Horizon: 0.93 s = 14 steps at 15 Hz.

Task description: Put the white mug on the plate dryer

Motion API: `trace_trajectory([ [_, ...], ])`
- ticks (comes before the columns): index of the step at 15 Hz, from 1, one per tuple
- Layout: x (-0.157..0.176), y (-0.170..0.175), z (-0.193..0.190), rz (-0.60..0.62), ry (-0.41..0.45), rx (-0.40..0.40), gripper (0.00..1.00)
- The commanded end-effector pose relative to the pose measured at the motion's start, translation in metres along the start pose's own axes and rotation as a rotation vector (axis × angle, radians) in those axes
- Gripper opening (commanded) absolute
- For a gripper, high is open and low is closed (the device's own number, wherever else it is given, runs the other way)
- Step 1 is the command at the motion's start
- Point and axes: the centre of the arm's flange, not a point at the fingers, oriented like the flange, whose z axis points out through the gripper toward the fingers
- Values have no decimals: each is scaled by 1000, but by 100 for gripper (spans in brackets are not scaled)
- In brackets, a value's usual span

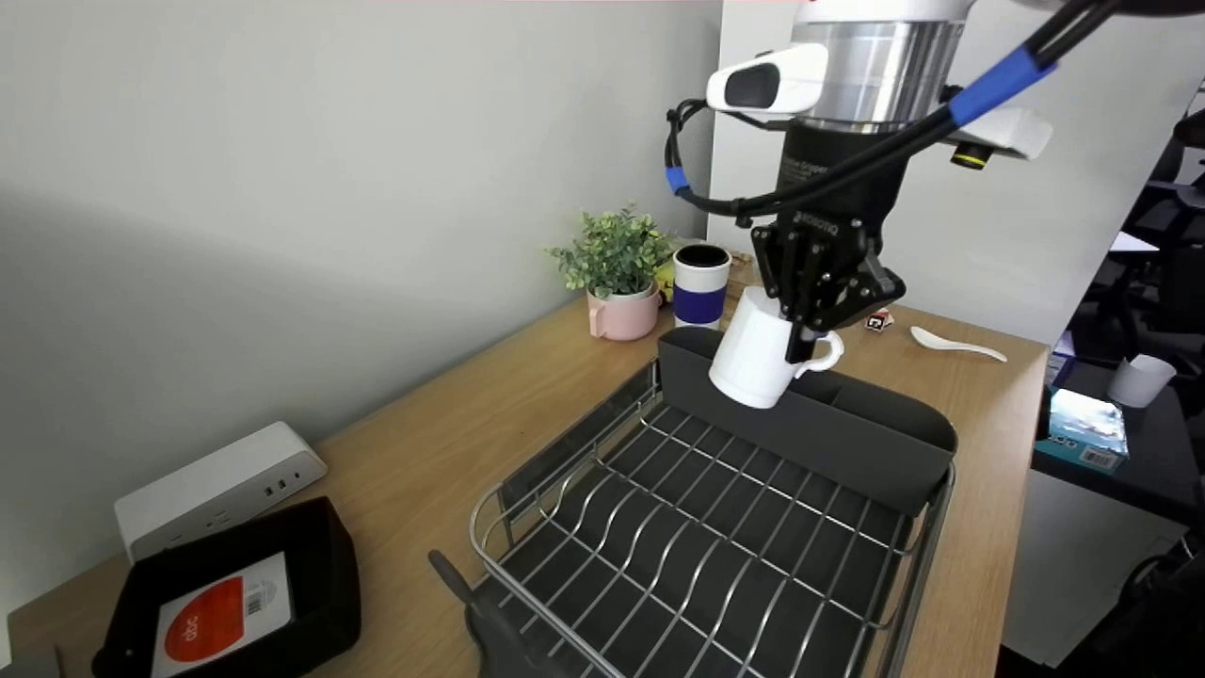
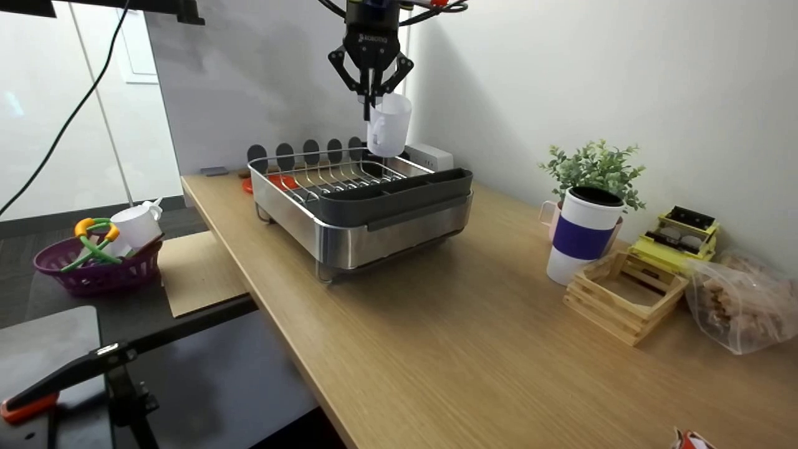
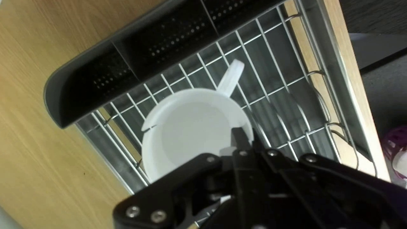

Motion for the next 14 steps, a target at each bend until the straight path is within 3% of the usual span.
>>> trace_trajectory([
  [1, 33, 33, 30, -23, -49, 73, 1],
  [8, 77, 50, 97, -64, -194, 179, 1],
  [14, 103, 41, 105, -102, -238, 155, 1],
])
